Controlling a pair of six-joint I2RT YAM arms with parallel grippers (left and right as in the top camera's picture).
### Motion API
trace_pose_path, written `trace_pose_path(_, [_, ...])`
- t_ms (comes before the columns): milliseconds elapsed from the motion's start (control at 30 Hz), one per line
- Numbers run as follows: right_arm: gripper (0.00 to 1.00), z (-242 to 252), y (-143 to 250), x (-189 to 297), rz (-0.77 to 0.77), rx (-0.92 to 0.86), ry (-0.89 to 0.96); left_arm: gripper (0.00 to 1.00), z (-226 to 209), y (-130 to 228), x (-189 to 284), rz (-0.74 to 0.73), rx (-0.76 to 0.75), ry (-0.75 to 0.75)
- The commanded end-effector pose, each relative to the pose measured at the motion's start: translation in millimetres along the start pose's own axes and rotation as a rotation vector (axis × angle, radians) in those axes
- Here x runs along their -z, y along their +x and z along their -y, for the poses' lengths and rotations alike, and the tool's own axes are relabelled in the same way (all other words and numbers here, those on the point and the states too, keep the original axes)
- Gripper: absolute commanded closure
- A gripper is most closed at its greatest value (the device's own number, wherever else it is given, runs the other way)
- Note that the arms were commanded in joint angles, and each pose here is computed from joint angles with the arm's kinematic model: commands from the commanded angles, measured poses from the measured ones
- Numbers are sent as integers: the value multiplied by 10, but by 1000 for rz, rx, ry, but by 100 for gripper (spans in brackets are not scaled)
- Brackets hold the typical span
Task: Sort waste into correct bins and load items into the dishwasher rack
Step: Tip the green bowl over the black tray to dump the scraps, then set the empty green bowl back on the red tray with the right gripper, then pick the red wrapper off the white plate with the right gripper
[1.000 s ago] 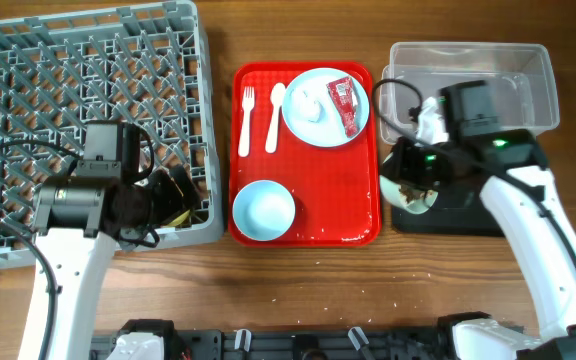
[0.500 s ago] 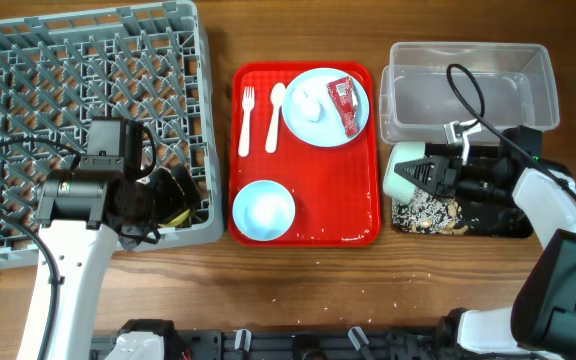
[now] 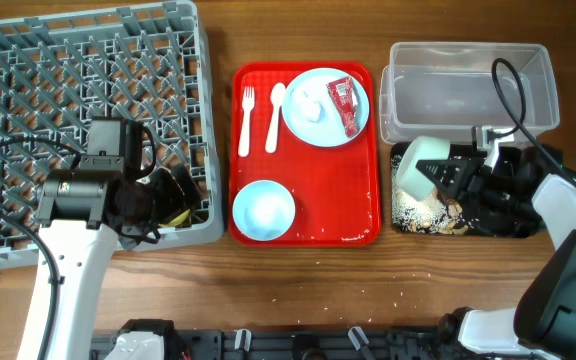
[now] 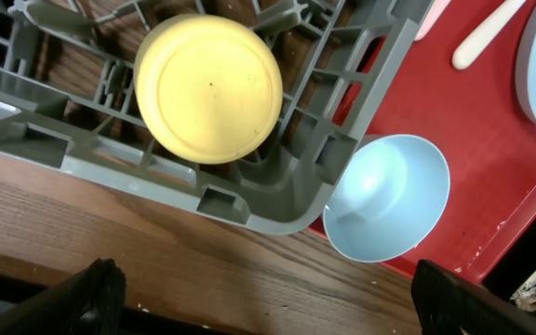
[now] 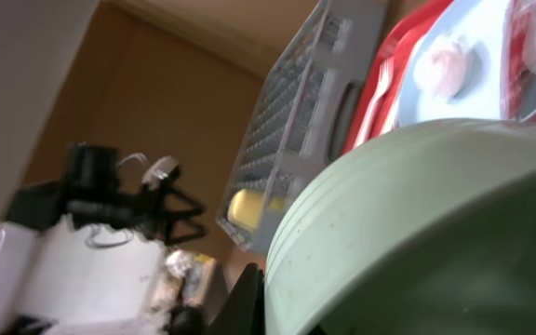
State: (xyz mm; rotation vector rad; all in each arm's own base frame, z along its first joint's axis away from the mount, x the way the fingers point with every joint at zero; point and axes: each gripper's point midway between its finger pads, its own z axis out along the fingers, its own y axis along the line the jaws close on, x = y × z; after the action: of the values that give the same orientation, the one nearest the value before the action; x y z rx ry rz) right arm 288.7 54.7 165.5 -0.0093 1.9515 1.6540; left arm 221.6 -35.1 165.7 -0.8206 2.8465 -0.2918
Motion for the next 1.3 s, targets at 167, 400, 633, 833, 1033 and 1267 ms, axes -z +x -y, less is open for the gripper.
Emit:
trace_pose_path(167, [95, -72, 146, -69, -107, -162, 236, 0, 4, -3, -1, -5, -6, 5])
trace_pose_path(400, [96, -358, 594, -715, -116, 142, 884, 0, 4, -3, -1, -5, -6, 5])
trace_pose_path(633, [95, 494, 1153, -1442, -457, 274, 1071, 0, 4, -3, -1, -5, -6, 5])
trace_pose_path(833, [23, -84, 820, -1796, -465, 349, 913, 0, 4, -3, -1, -5, -6, 5])
trace_pose_path(1033, [29, -353, -255, -1722, -305, 326, 948, 0, 4, -3, -1, -5, -6, 5])
trace_pose_path(1267, [28, 665, -419, -2384, -530, 299, 1050, 0, 4, -3, -1, -5, -6, 5])
